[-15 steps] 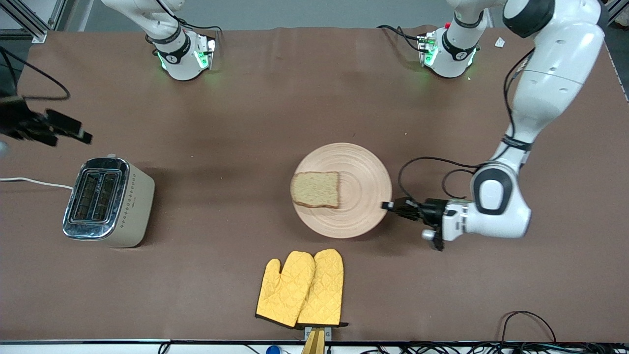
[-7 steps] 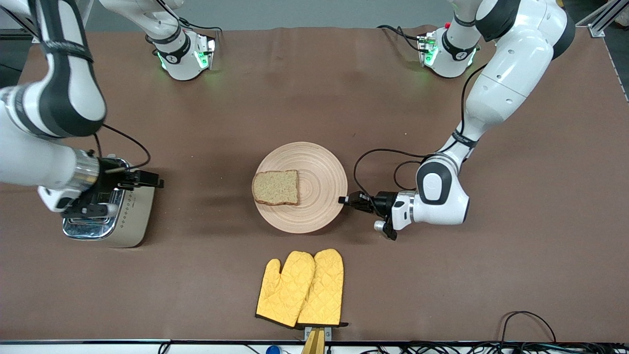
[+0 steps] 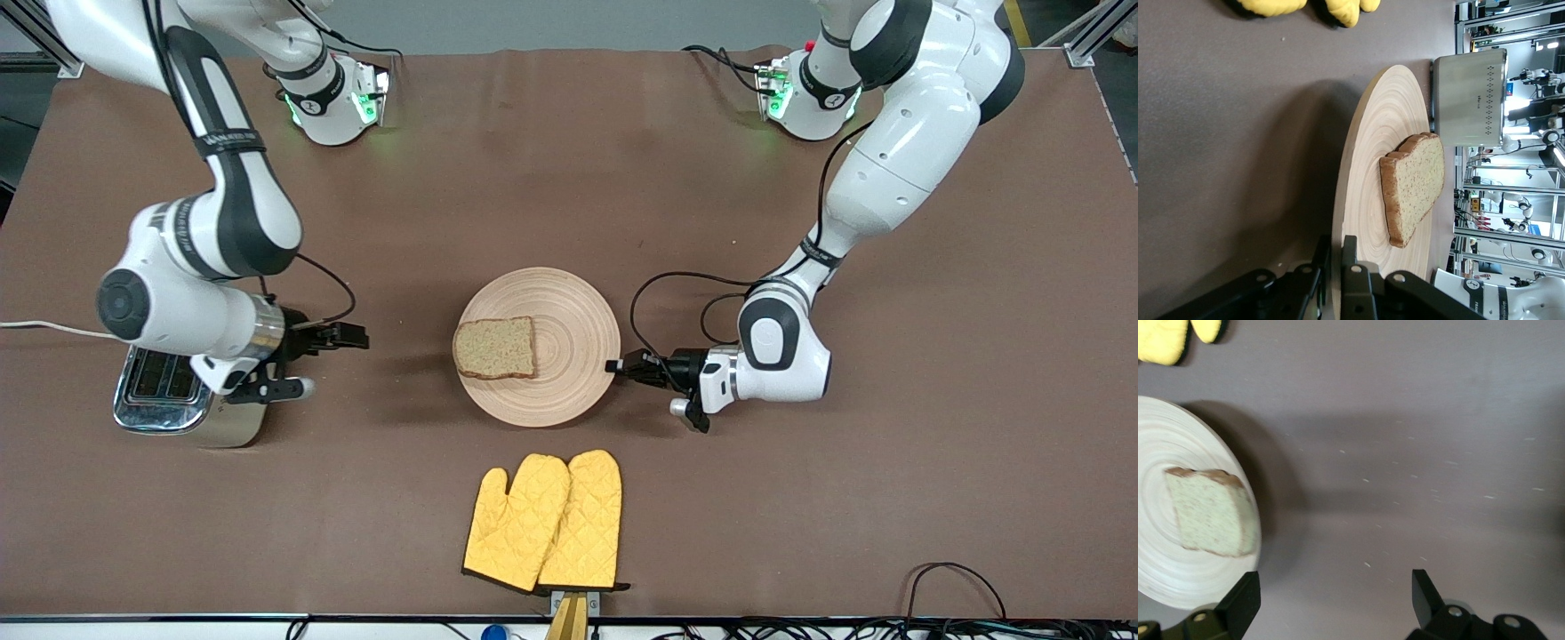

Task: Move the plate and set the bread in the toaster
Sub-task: 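Move the right gripper from the toaster down onto the bread slice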

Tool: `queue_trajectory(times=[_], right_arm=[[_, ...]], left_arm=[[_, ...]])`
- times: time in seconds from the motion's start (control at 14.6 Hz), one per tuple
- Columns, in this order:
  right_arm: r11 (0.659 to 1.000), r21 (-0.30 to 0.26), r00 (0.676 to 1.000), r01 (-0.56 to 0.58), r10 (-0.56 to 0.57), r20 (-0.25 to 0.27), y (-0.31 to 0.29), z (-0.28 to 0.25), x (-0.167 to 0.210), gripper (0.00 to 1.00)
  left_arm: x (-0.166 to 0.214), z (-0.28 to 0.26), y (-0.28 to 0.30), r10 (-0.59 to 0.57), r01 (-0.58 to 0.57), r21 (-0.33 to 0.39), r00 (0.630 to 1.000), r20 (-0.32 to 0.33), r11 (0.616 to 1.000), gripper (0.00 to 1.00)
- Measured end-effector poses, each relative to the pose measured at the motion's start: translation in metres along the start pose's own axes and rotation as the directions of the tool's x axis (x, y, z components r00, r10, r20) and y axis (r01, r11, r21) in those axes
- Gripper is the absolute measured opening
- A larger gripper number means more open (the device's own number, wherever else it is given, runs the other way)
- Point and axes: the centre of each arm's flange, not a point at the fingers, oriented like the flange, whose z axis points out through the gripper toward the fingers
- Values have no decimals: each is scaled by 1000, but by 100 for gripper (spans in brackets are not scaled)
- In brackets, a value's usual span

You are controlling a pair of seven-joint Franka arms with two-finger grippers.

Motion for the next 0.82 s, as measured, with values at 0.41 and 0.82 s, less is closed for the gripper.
queue_trajectory(times=[0.41,0.82], right_arm=[[1000,0,994,9,-9,-106,-48,61,-21,97],[1000,-21,987,8,-12,-162,-94,120,-31,90]], left_arm=[[-2,6,-9,-32,32,-6,999,-12,999,35],[38,-47,16,-204,203,-13,973,-105,979,93]])
